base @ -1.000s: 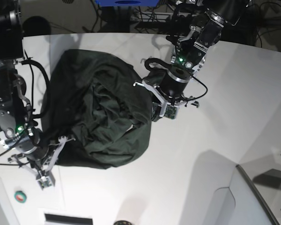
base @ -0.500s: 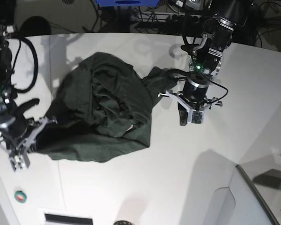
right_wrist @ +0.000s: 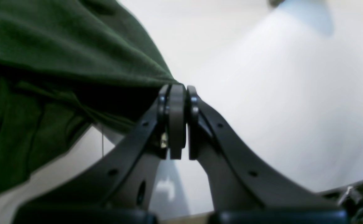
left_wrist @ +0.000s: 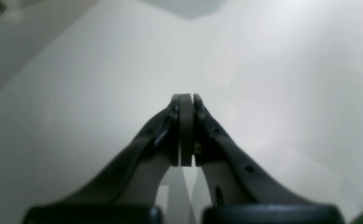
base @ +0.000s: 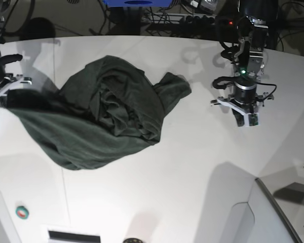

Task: Layout the t-shirt on the table in an organized manner, then fold the t-shirt properly
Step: 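Lift and drag the shirt with both grippers, then release, then grasp the shirt with the right gripper and pull it outward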

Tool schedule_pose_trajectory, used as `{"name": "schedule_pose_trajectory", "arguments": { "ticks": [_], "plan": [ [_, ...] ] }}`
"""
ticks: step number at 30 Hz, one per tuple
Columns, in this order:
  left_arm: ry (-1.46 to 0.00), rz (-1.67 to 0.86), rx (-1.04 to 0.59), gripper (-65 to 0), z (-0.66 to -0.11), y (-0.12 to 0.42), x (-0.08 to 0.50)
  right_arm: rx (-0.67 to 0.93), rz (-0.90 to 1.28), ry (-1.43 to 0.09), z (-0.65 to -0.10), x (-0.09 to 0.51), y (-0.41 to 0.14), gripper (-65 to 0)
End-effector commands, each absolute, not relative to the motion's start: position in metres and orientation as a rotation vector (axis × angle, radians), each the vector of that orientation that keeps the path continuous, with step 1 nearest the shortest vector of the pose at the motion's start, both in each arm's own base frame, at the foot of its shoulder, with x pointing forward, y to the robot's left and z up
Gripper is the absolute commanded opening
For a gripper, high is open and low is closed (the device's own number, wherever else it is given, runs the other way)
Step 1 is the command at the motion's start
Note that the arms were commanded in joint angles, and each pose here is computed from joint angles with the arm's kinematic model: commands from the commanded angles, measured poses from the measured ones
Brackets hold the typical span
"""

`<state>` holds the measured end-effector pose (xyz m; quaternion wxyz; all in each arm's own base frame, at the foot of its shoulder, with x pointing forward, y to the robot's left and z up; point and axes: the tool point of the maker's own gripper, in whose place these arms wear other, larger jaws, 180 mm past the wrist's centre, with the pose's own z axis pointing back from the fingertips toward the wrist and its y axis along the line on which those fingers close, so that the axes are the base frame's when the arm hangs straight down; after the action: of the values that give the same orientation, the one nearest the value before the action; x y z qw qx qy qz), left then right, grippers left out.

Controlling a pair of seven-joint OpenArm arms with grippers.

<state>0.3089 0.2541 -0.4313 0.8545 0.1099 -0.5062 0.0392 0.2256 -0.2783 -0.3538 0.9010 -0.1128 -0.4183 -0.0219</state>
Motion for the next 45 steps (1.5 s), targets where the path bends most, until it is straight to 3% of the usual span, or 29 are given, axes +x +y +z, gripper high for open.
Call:
{"name": "schedule_pose_trajectory", "arguments": {
  "ticks": [1, 3, 6, 9, 14, 20, 27, 45],
  "plan": [
    [-1.117, 0.080, 0.247, -65.0, -0.417, 0.260, 0.316, -0.254, -0.062, -0.876, -0.354, 0.227, -0.287, -64.1],
    [-1.119, 0.101, 0.263, -65.0, -0.415, 0.270, 0.313, -0.240, -0.108, -0.830, -0.374, 0.222, -0.291, -61.1],
    [-1.107, 0.134, 0.284, -65.0, -0.416, 0.283, 0.306, -0.219, -0.127, -0.735, -0.392, 0.215, -0.288, -45.0],
    [-1.120, 0.143, 0.289, -65.0, -0.411, 0.286, 0.303, -0.207, -0.098, -0.748, -0.380, 0.223, -0.277, -35.7],
    [-1.138, 0.123, 0.284, -65.0, -0.402, 0.282, 0.296, -0.141, 0.041, -0.804, -0.367, 0.249, -0.234, -35.3],
    [-1.129, 0.120, 0.283, -65.0, -0.405, 0.281, 0.290, -0.028, 0.318, -0.766, -0.387, 0.264, -0.156, -35.3],
    [-1.108, 0.115, 0.285, -65.0, -0.411, 0.282, 0.280, -0.199, 0.456, -0.681, -0.432, 0.281, -0.139, -35.1],
    [-1.065, 0.109, 0.286, -65.0, -0.423, 0.281, 0.261, -0.246, 0.479, -0.678, -0.456, 0.321, -0.125, -35.7]
  ]
}}
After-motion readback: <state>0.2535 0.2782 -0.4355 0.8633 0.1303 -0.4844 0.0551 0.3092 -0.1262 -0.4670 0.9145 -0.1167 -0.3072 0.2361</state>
